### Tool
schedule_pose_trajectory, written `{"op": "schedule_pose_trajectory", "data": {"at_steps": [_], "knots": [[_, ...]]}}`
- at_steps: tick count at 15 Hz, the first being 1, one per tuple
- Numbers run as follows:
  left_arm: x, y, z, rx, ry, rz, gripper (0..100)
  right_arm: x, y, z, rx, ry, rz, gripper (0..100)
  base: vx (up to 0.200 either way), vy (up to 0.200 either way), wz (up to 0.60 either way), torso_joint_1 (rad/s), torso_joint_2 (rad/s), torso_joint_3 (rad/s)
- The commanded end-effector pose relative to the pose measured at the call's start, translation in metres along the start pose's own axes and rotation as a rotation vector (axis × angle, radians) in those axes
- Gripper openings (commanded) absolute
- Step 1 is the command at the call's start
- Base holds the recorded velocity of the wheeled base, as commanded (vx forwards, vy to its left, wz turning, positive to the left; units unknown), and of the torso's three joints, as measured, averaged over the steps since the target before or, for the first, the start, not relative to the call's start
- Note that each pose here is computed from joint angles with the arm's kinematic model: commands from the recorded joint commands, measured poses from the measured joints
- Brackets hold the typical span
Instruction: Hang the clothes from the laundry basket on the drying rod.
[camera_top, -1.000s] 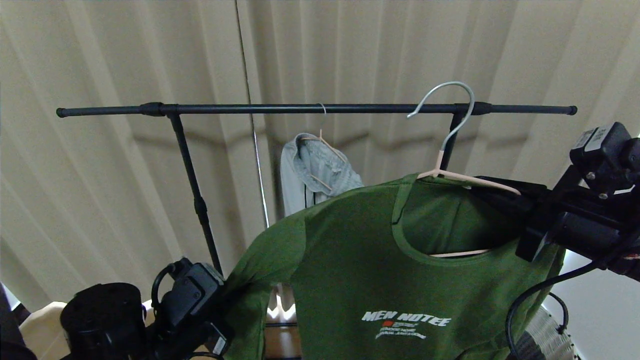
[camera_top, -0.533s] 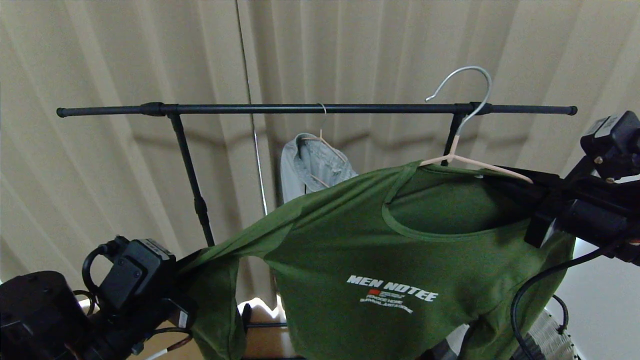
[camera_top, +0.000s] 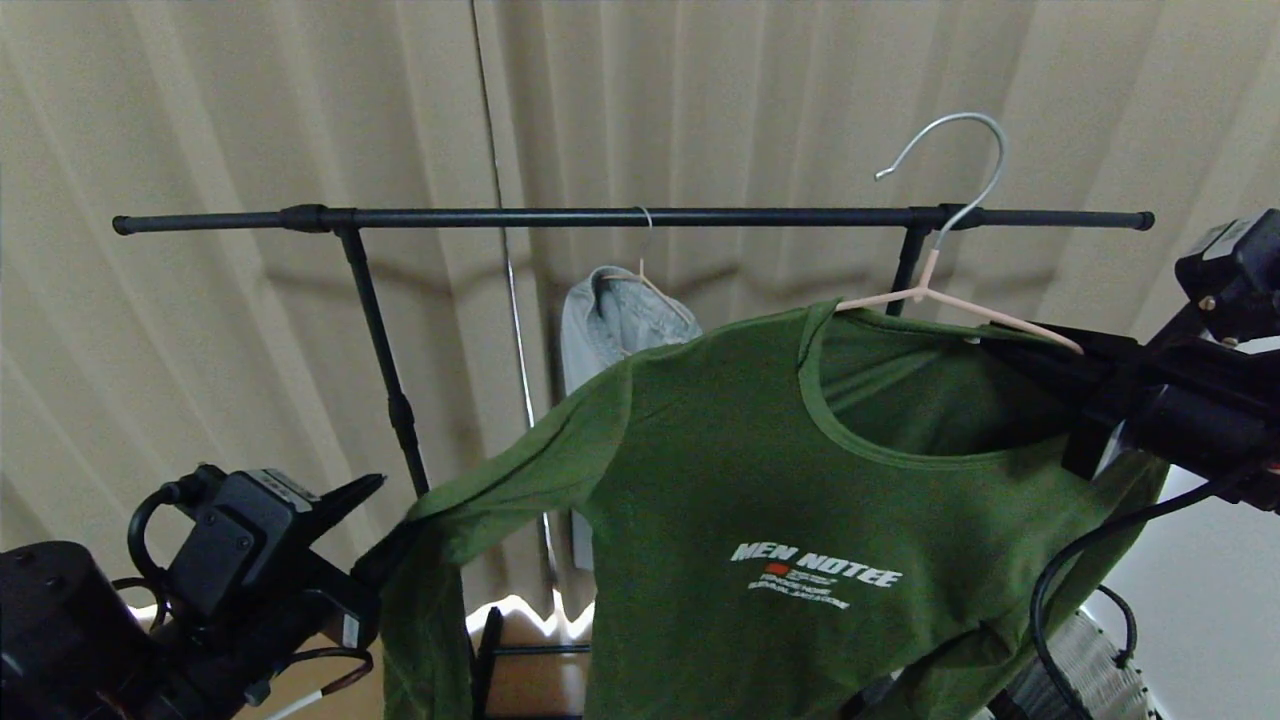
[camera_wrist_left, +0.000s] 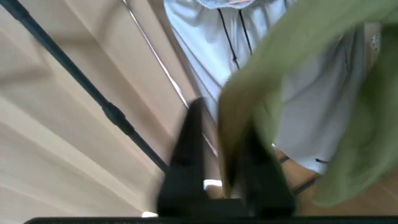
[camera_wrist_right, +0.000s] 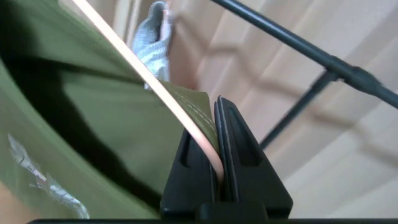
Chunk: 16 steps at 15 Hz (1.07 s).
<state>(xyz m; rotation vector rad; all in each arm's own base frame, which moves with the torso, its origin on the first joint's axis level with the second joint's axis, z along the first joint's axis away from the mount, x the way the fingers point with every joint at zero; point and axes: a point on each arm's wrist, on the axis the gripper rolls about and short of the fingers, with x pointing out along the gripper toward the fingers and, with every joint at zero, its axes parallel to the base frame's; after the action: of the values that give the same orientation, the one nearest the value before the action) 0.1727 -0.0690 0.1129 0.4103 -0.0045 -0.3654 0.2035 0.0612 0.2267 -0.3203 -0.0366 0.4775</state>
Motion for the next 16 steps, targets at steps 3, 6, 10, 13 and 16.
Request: {"op": "schedule_pose_trajectory", "data": {"at_steps": [3, 6, 10, 13, 16], "knots": [[-0.010, -0.011, 0.017, 0.005, -0.099, -0.065, 100, -0.001, -0.002, 0.005, 0.002, 0.011, -0.002, 0, 0.000, 0.000, 0.00, 0.000, 0.00, 0.000], [-0.020, -0.009, 0.033, 0.017, -0.193, -0.049, 100, -0.004, -0.007, 0.003, 0.006, 0.040, -0.025, 0, 0.000, 0.000, 0.00, 0.000, 0.00, 0.000], [-0.043, 0.018, 0.069, 0.004, -0.247, 0.042, 100, -0.005, -0.013, 0.000, 0.009, 0.054, -0.052, 0, 0.000, 0.000, 0.00, 0.000, 0.00, 0.000], [-0.062, 0.022, 0.077, -0.071, -0.184, -0.017, 100, -0.005, -0.013, 0.000, 0.009, 0.054, -0.052, 0, 0.000, 0.000, 0.00, 0.000, 0.00, 0.000], [-0.071, 0.021, 0.069, -0.128, -0.083, -0.042, 100, -0.005, -0.012, -0.002, 0.012, 0.069, -0.050, 0, 0.000, 0.000, 0.00, 0.000, 0.00, 0.000]]}}
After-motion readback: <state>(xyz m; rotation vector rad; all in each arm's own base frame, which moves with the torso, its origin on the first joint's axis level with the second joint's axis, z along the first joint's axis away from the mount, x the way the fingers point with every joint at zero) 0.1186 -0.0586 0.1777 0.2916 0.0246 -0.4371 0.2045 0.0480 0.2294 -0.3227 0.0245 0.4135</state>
